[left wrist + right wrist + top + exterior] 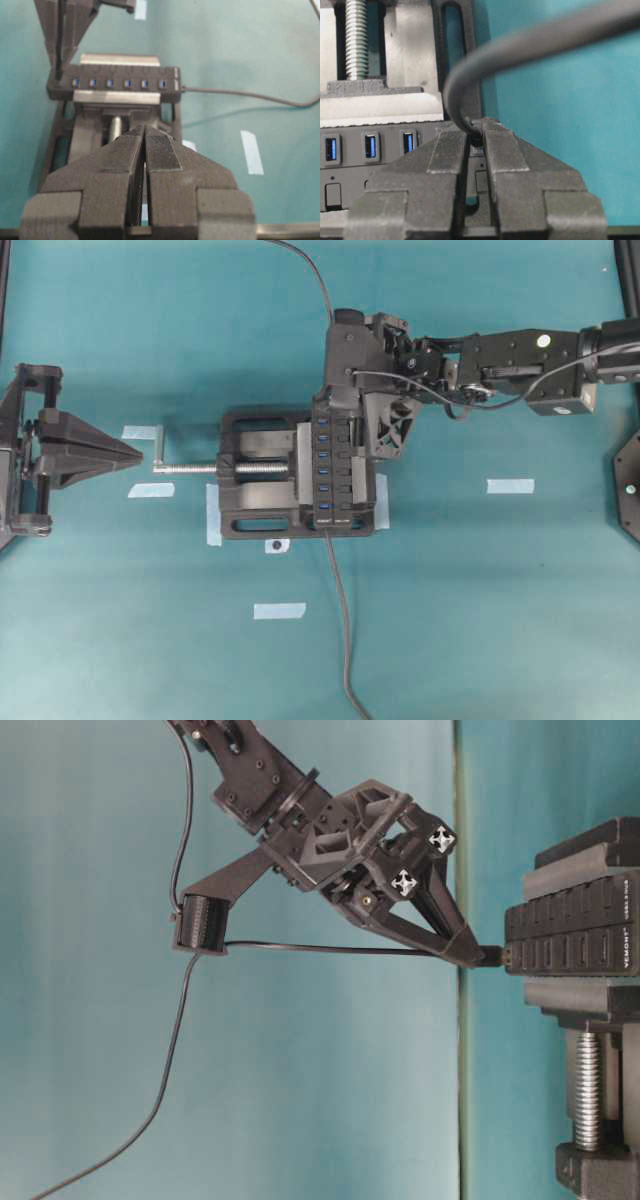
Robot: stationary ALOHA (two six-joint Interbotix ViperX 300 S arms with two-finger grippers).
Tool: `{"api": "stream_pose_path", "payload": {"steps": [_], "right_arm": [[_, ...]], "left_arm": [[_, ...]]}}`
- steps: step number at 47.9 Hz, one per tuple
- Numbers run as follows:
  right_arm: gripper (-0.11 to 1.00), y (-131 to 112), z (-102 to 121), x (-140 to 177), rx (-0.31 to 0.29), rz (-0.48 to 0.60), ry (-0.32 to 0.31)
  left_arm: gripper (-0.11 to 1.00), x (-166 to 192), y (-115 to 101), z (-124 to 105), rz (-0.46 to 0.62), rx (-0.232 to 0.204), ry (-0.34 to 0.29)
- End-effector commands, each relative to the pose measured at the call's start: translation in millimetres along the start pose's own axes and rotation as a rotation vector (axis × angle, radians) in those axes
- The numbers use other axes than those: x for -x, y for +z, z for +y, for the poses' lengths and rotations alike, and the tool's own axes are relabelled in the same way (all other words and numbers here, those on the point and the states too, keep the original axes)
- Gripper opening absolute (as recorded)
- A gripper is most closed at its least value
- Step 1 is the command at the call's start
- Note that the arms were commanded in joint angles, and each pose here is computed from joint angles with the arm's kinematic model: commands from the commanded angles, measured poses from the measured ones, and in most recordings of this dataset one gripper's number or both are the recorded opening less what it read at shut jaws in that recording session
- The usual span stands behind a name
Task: Insert the USB into the second port from the front of the fixed hub.
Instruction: 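Close the right gripper on the USB plug and lift it away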
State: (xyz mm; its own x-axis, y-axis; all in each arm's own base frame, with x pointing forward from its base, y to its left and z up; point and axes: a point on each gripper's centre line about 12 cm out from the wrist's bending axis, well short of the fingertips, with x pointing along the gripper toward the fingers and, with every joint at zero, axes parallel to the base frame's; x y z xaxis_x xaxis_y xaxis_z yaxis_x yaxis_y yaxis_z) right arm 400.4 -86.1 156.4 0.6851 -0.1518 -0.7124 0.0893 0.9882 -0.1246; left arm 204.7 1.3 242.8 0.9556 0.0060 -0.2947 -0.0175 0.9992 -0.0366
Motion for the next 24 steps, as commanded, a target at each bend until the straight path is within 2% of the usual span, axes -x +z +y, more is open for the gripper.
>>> {"api": "stream_pose_path", "payload": {"steps": [1,10,24], "right_arm": [[0.08,13,2,7,0.000,-0.030,0.003],[0.07,15,2,10,-0.001,-0.027,0.004],[0.08,32,0,29,-0.002,-0.050,0.000]], "left_arm": [[0.00,0,9,0,-0.023,0.002,0.001],[0.00,0,9,0,-0.023,0.000,0.001],[0.00,0,9,0,-0.023,0.000,0.001]]}}
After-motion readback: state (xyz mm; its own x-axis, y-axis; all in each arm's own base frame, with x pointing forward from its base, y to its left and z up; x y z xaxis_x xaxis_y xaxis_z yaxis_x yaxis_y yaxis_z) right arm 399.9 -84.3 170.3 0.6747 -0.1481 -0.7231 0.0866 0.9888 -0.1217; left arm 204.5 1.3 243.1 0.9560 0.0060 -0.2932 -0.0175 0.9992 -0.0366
